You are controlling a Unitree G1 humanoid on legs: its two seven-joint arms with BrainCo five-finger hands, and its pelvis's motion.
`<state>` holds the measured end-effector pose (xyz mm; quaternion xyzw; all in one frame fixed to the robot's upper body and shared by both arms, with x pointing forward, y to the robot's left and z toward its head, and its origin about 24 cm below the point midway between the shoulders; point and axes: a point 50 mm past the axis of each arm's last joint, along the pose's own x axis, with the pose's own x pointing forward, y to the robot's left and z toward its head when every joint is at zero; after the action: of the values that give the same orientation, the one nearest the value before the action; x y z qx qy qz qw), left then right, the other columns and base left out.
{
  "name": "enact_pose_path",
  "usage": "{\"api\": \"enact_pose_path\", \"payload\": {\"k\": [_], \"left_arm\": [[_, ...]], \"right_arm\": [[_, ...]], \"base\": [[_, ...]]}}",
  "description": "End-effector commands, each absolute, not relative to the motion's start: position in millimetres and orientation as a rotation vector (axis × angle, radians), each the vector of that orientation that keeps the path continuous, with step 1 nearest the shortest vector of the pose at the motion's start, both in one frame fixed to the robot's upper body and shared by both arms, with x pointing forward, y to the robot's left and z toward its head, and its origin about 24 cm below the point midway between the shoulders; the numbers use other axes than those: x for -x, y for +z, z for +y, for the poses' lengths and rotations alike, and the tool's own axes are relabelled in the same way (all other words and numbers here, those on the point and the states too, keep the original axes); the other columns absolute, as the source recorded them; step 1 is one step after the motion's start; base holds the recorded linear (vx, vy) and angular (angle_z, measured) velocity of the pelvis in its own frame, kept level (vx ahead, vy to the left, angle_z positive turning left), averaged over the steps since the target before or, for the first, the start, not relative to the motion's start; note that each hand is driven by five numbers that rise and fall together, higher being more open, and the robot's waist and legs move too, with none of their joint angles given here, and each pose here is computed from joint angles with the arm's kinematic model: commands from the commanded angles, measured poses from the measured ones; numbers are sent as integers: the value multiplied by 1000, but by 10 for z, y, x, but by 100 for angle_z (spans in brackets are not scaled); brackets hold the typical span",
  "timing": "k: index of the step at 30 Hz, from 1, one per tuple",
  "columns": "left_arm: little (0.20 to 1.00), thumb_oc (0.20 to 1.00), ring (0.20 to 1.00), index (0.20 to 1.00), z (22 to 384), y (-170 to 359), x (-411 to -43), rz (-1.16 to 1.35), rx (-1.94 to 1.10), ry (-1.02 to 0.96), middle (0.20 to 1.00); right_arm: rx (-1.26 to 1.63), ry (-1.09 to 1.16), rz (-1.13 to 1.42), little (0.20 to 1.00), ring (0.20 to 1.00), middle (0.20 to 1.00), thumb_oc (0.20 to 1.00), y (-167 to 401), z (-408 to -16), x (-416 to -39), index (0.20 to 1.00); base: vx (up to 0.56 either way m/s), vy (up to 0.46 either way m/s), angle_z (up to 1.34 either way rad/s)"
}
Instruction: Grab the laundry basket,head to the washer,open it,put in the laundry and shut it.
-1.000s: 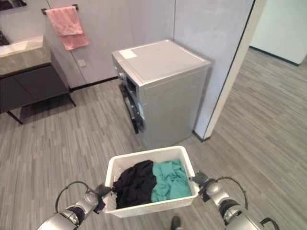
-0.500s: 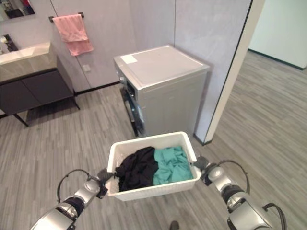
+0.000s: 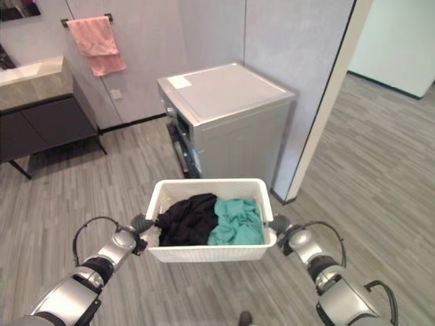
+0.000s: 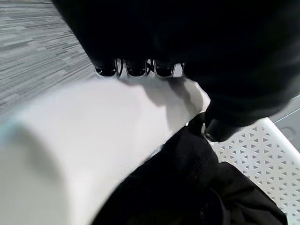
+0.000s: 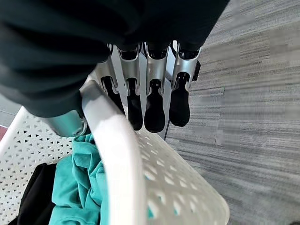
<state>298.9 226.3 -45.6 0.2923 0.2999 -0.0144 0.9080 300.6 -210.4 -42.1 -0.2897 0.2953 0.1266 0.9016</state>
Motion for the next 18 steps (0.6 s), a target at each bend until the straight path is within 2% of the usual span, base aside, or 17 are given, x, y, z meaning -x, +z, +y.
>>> {"api": "enact_pose_path", "payload": {"k": [1,7,11,18], "left_arm": [[200,200,200,200,1873,-68,-3362,401,-467,-97,200],[200,200,200,200,1820,-61,-3331,377,-425,-125,200],[200,200,200,200,1760,126,-3436,295,-430,-133,200],[200,200,200,200,1725,386,-3547,203,-460,-154,200]], "right_arm": [[478,390,410,200,200,200,200,-91,-1462,-3351,200],[434,362,407,200,200,200,200,-95,-1574,-3307,200],[406,308,342,200,200,200,200,67,-1638,-3402,200],[406,330,323,200,200,200,200,167,-1553,-3480,200]], "base": [[0,0,0],[21,15,0],[-7,70,0],[26,161,-8]]}}
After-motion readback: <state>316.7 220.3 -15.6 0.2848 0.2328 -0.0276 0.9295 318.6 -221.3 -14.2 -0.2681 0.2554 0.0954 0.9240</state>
